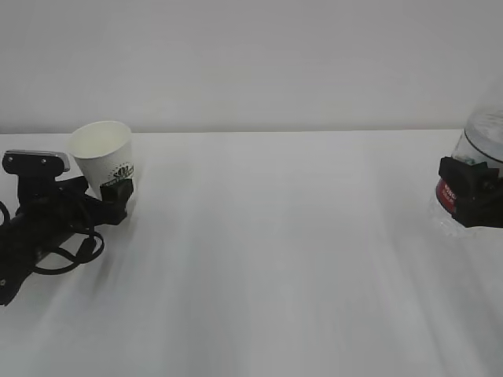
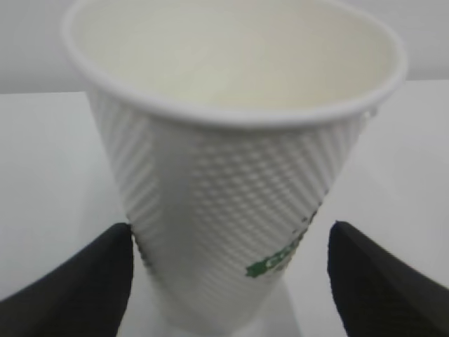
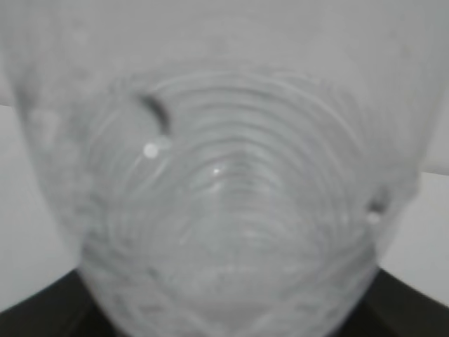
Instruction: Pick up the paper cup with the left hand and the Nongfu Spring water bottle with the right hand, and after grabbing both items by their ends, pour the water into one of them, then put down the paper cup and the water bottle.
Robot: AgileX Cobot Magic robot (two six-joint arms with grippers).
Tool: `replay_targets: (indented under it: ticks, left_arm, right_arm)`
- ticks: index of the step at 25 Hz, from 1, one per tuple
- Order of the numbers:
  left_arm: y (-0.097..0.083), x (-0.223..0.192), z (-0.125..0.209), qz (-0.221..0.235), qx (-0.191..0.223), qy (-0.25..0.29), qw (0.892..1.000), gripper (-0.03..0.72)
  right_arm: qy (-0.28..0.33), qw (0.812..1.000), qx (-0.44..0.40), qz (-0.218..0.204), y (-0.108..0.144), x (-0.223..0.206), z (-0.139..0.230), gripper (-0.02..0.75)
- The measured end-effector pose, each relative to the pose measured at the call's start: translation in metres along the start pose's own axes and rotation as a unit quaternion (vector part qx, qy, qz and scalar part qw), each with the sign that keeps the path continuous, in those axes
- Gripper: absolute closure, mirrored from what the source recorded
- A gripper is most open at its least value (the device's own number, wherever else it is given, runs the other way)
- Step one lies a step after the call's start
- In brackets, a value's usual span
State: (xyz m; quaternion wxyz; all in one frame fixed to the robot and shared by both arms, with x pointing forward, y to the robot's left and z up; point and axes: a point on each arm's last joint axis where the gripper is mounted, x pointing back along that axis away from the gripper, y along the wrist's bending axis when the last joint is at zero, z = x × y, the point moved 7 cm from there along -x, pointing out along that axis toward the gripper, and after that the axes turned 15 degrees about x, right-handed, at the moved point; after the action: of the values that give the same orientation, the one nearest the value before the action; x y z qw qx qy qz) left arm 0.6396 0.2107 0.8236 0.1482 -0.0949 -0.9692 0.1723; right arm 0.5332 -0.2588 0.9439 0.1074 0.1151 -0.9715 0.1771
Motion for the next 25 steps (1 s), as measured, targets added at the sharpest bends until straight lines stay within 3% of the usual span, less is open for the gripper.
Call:
replay_targets:
  ticks: [10,15,25]
  left_arm:
    - [-0.001,-0.024,-0.006,0.006,0.000,-0.019,1.000,0.058]
    - [0.003,-0.036,0.001,-0.004,-0.001,0.003,1.000,0.057]
    - [-0.001,-0.057,-0.008,-0.001,-0.003,-0.001,1.000,-0.003]
  right_arm:
    - [0.000,1.000,0.000,0.000,0.000,0.000,0.000,0.260]
    - [0.000,1.000,0.000,0.000,0.000,0.000,0.000,0.260]
    - [0.000,1.000,0.000,0.000,0.000,0.000,0.000,0.260]
